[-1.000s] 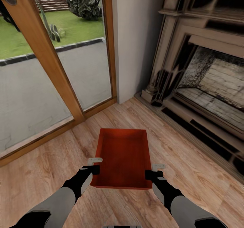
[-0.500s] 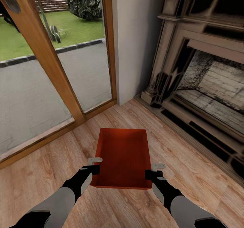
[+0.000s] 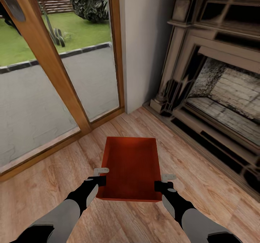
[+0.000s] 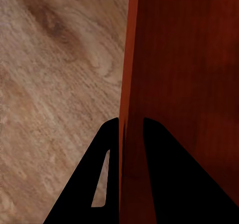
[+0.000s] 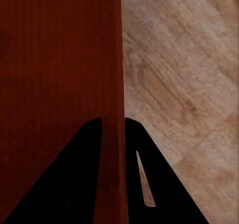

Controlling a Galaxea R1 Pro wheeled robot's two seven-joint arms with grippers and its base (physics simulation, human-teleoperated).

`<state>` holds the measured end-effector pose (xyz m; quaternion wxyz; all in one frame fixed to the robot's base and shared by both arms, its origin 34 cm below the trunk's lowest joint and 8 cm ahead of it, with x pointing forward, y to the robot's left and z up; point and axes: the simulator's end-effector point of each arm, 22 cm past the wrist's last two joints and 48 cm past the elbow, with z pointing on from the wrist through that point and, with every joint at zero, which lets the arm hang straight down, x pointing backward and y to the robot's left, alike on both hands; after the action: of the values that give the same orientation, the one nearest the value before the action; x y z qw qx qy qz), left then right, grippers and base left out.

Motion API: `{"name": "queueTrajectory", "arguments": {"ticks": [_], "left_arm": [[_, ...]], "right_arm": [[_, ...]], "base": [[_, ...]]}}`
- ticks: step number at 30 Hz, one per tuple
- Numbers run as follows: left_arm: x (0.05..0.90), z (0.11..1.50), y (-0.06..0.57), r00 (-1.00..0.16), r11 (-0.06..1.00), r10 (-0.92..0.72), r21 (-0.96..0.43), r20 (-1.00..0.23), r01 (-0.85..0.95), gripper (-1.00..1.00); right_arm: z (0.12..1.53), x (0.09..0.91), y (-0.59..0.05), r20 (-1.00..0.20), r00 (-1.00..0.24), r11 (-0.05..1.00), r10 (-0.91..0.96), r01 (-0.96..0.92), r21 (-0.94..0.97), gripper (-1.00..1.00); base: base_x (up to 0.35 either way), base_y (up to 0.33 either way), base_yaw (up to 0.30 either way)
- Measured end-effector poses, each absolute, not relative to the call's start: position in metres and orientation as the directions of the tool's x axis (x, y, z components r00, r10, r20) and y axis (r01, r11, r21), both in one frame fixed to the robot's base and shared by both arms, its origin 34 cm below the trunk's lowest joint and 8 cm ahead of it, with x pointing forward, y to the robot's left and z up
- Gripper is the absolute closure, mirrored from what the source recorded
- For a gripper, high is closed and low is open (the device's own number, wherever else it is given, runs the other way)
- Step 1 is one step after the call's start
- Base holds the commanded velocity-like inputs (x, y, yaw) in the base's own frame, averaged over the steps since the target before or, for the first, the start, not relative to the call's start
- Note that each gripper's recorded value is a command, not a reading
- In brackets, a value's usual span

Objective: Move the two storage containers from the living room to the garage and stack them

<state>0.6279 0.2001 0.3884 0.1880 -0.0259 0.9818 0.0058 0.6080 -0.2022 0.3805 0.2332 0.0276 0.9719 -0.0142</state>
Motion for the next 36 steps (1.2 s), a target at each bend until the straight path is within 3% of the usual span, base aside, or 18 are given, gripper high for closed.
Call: {"name": "queueTrajectory", "arguments": {"ticks": [36], "left_arm": [[0.634,0.454,0.2,-0.928,0.999,-0.047,0.002,-0.371,-0.052,1.0]], "right_arm": [[0.445,0.613,-0.202,-0.456,-0.889,0.998,0.05,0.063,-0.013,1.0]], "base": [[0.0,0.0,0.0]]}}
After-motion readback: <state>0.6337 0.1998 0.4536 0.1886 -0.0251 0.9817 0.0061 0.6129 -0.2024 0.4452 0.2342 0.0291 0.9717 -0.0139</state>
